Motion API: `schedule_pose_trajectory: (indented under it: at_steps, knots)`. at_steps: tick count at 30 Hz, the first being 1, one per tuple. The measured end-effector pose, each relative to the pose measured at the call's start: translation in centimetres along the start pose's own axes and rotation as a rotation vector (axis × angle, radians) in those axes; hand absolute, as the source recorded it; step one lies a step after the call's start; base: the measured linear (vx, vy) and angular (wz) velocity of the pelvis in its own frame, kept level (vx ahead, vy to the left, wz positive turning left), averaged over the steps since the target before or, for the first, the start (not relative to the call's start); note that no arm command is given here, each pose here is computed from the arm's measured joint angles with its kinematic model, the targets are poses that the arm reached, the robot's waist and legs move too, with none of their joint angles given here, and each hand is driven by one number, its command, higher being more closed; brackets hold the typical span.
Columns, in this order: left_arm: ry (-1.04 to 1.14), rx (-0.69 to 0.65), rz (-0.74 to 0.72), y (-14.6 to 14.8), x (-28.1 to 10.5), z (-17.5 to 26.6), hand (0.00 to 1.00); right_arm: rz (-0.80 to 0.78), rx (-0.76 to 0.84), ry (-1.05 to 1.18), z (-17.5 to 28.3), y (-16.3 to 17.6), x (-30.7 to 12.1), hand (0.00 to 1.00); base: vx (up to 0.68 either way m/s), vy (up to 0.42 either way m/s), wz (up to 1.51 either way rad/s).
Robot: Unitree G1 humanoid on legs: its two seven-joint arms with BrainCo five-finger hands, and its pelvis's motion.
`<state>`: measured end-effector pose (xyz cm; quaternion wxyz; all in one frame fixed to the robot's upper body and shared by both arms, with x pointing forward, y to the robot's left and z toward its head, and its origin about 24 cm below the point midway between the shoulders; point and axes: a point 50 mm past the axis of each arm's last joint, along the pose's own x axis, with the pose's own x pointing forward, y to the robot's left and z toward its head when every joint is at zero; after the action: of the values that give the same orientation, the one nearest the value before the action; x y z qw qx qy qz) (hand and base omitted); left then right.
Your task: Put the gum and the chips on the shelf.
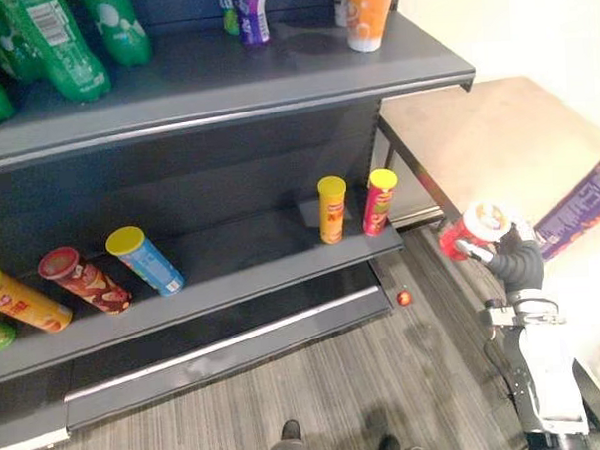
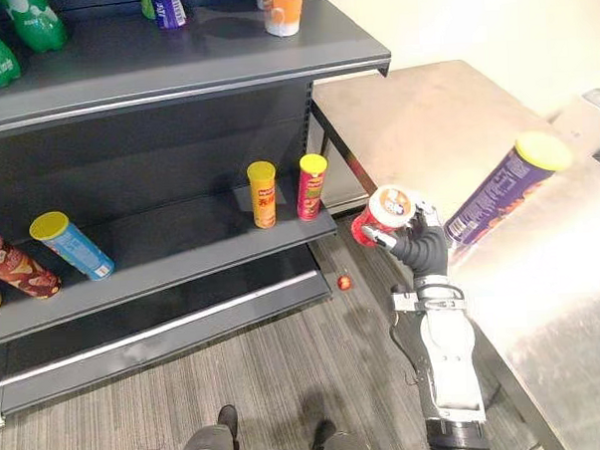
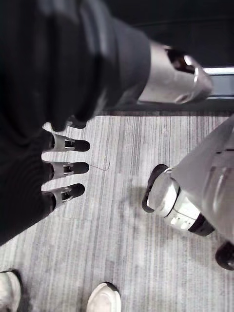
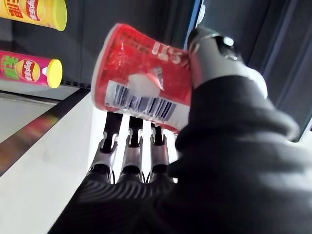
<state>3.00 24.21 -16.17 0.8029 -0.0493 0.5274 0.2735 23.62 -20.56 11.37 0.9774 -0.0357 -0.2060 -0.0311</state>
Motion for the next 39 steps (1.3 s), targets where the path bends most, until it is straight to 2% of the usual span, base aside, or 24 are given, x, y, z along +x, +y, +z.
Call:
schedule_pose_trajectory:
  at_steps: [6, 11, 17, 22, 27, 39]
  knots:
    - [-0.02, -0.025, -0.036, -1.7, 0.2, 1.0, 0.0, 0.008, -0.039, 0.005, 0.0, -0.7, -0.2, 1.0, 0.07, 0.04, 0.85]
    - [-0.039, -0.023, -0.033, -1.6, 0.3, 1.5, 0.0, 0.023, -0.034, 0.01, -0.1, -0.2, -0.2, 1.0, 0.03, 0.165, 0.72]
    - [-0.025, 0.036, -0.072, -2.4, 0.0, 0.8, 0.0, 0.02, -0.038, 0.01, -0.1, -0.1, -0.1, 1.0, 0.0, 0.131, 0.35]
    - [-0.023, 0.069, -0.071, -2.1, 0.0, 0.6, 0.0, 0.003, -0.071, 0.061, -1.2, -0.3, -0.2, 1.0, 0.01, 0.056, 0.07]
    - [-0.015, 0.077, -0.049, -1.1, 0.0, 0.3, 0.0, 0.047, -0.073, 0.126, -2.7, 0.9, 0.1, 1.0, 0.06, 0.016, -0.07]
    - [-0.03, 0.045, -0.068, -1.2, 0.0, 0.6, 0.0, 0.077, -0.087, 0.07, -2.0, 2.0, 2.0, 1.0, 0.01, -0.103, 0.0]
